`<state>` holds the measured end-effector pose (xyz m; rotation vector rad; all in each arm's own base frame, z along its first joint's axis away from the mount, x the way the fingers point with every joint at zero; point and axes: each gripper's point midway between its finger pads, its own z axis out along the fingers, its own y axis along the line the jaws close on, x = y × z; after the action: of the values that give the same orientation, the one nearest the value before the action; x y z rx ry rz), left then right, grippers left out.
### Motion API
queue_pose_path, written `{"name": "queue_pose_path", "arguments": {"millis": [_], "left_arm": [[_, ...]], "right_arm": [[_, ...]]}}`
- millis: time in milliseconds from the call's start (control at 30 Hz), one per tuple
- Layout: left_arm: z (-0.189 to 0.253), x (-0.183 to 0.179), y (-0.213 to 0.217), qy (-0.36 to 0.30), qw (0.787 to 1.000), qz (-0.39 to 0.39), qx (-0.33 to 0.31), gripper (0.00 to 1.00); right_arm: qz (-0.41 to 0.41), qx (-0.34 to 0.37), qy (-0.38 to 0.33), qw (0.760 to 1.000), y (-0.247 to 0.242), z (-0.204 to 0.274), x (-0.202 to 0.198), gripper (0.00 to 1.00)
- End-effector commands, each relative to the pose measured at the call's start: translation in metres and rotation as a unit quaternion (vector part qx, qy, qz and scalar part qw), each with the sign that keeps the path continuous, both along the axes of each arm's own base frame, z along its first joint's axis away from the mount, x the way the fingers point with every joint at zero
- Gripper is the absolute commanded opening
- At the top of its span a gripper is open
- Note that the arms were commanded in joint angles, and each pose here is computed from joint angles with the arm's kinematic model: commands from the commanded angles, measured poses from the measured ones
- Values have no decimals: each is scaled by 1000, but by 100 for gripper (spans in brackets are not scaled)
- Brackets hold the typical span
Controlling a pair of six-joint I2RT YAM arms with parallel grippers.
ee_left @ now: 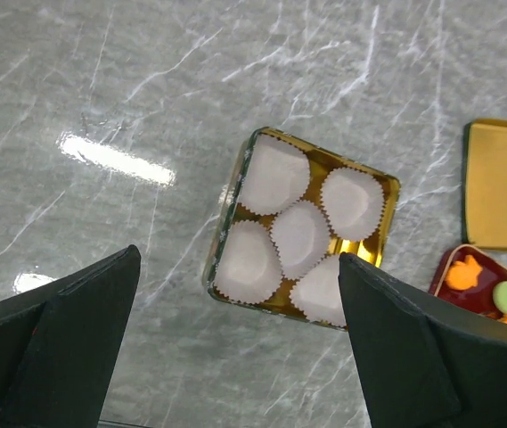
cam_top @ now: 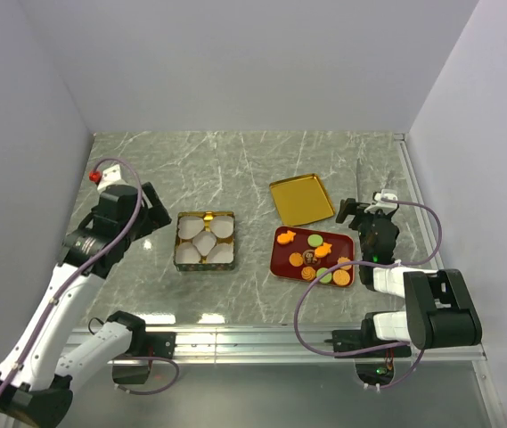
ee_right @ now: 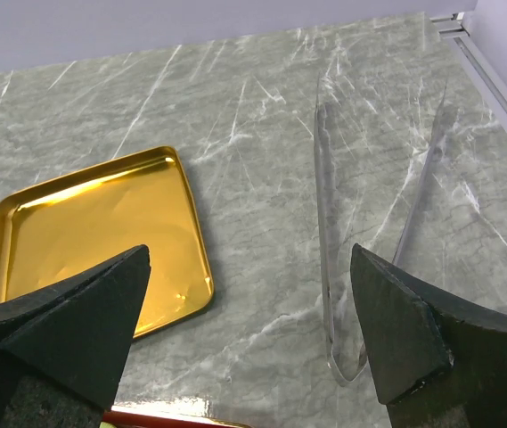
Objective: Pack the cookies
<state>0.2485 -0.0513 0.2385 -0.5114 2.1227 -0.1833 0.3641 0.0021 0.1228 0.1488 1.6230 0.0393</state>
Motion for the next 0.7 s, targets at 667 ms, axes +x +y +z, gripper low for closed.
{"name": "queue_pose_path", "arguments": {"millis": [667], "left_arm": [[49, 7, 17, -34, 998, 12, 55, 99]], "right_arm": [[-5, -3, -31, 1000, -3, 17, 2, 100]]}}
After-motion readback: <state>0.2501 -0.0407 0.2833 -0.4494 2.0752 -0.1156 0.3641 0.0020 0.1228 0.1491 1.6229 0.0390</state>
